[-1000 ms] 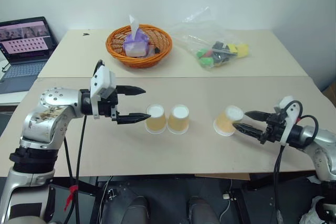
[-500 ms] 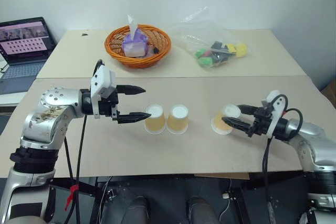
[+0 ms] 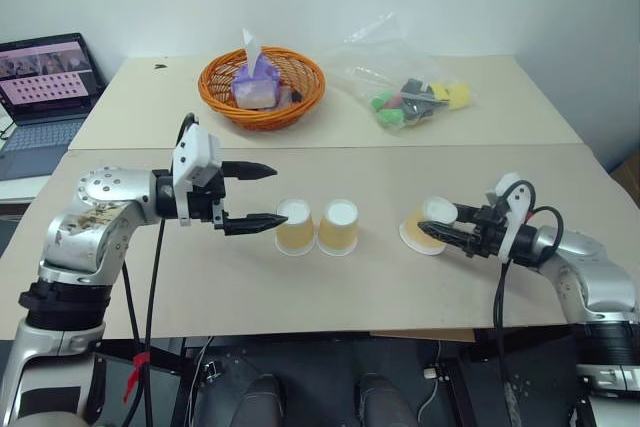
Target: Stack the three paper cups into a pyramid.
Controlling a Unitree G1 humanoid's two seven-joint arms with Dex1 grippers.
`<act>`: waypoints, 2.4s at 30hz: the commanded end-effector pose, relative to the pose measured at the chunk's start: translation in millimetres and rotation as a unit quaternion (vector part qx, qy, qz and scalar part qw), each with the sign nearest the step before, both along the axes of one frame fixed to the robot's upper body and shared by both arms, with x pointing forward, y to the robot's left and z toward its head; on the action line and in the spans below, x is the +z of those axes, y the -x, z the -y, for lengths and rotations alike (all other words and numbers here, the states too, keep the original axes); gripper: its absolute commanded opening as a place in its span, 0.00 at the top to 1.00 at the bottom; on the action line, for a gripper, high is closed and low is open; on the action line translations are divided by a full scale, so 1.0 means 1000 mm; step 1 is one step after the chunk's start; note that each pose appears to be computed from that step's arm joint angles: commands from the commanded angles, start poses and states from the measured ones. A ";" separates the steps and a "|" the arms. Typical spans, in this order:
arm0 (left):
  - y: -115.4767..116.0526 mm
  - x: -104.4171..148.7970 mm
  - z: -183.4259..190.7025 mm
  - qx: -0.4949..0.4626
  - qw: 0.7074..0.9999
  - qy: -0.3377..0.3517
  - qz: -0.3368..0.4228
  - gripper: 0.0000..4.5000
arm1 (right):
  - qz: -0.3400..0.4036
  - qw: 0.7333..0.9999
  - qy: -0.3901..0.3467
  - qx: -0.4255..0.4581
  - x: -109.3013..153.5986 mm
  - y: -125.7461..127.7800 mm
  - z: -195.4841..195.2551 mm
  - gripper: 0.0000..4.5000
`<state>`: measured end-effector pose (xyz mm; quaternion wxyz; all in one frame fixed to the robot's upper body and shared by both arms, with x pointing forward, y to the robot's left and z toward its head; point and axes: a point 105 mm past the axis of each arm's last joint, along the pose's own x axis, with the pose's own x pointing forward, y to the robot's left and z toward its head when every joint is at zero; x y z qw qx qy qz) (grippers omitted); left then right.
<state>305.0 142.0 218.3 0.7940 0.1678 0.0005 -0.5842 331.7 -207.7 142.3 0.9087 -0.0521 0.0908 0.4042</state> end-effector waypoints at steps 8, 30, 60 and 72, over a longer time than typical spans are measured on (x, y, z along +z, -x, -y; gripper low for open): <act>0.008 0.001 -0.002 0.008 1.000 0.011 0.011 0.00 | 0.109 0.986 0.035 0.120 0.086 0.007 -0.042 0.29; 0.010 -0.001 0.001 0.000 1.000 0.006 0.008 0.00 | 0.047 0.944 0.013 0.326 0.128 -0.019 -0.169 0.29; 0.004 -0.002 0.006 -0.011 1.000 0.003 0.006 0.00 | 0.003 0.948 0.046 0.314 0.106 -0.019 -0.172 0.29; 0.004 -0.002 0.005 -0.012 1.000 0.002 0.003 0.00 | 0.026 0.951 0.059 0.303 0.116 -0.019 -0.171 0.29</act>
